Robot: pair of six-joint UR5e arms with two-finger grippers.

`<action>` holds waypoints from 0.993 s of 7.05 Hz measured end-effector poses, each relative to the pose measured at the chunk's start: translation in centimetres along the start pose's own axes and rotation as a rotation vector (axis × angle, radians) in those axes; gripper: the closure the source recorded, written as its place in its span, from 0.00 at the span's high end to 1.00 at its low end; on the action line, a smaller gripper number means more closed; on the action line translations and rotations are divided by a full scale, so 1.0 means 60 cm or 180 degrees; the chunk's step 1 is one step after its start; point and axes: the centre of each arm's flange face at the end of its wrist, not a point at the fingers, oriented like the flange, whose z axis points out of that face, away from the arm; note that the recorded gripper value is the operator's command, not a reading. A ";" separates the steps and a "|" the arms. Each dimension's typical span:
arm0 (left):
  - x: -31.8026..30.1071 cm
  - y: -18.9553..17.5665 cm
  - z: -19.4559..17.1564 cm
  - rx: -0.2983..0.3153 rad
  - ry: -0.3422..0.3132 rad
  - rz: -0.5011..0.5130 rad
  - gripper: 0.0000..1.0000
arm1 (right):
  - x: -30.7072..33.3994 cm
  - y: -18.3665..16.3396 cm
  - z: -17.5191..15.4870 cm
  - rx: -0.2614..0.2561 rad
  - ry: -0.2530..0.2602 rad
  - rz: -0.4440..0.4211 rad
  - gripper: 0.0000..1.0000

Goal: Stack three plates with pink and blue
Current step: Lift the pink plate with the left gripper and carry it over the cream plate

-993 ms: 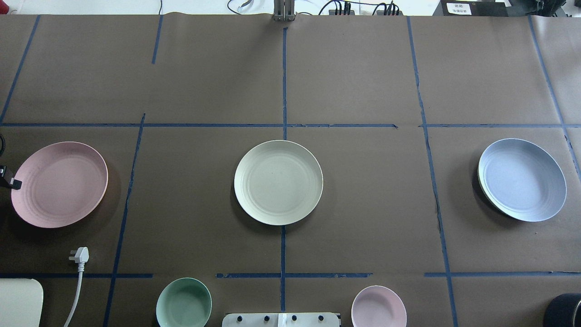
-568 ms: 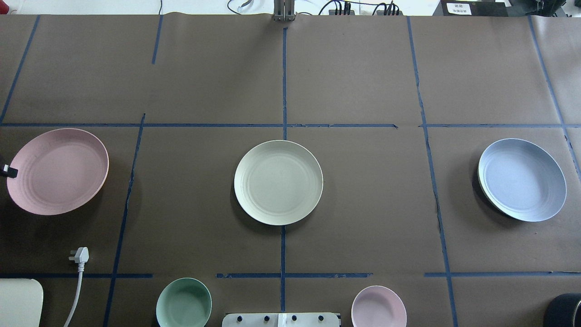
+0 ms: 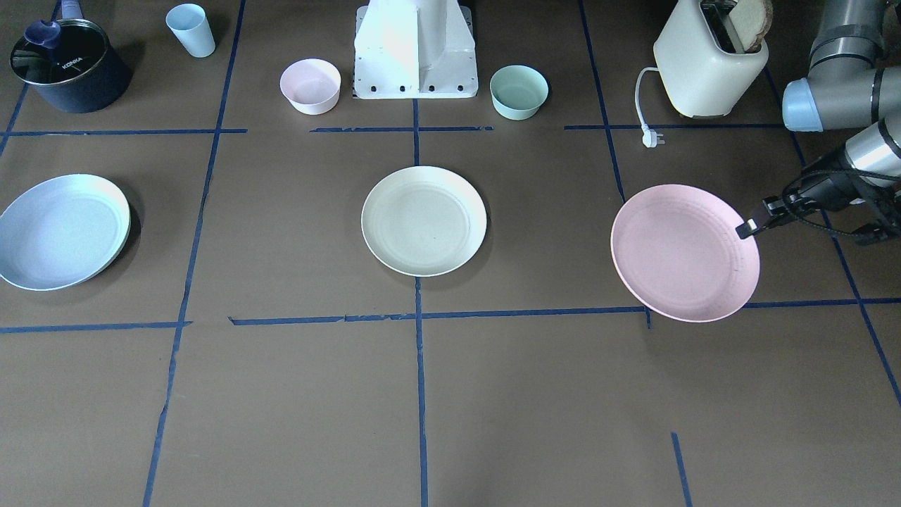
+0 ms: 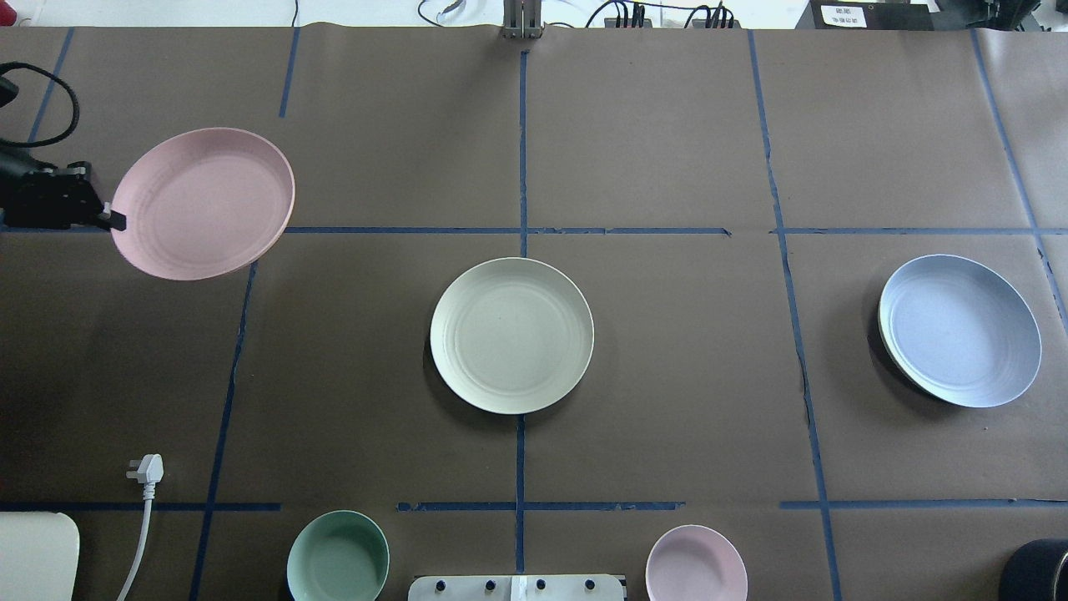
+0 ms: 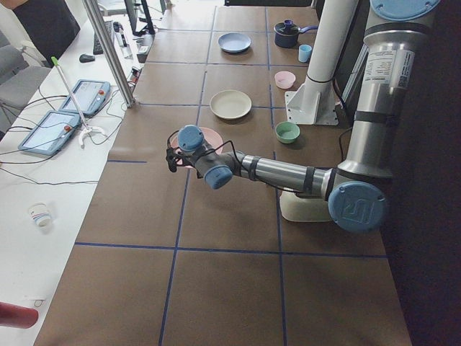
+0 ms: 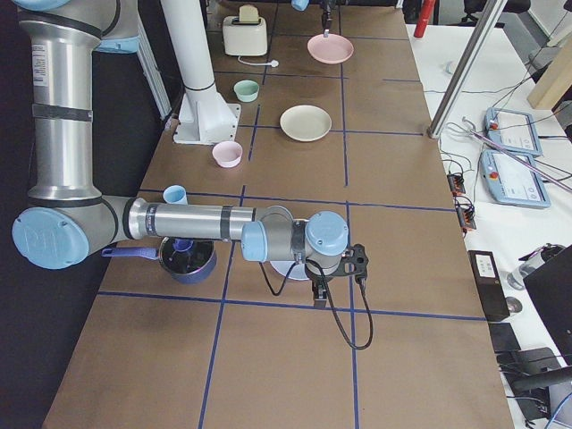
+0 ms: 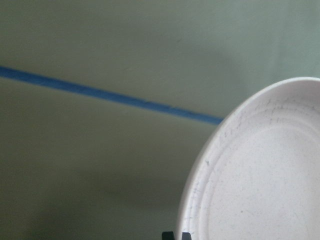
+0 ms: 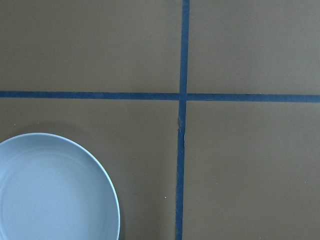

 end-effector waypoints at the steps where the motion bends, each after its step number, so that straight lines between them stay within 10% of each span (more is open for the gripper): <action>1: 0.077 0.019 0.032 0.0027 0.0035 -0.0085 0.00 | 0.012 -0.001 0.017 0.0115 -0.0025 0.0109 1.00; 7: 0.393 0.333 0.254 0.0054 -0.0022 -0.0370 0.00 | -0.027 -0.005 0.064 0.0111 -0.0310 0.0376 1.00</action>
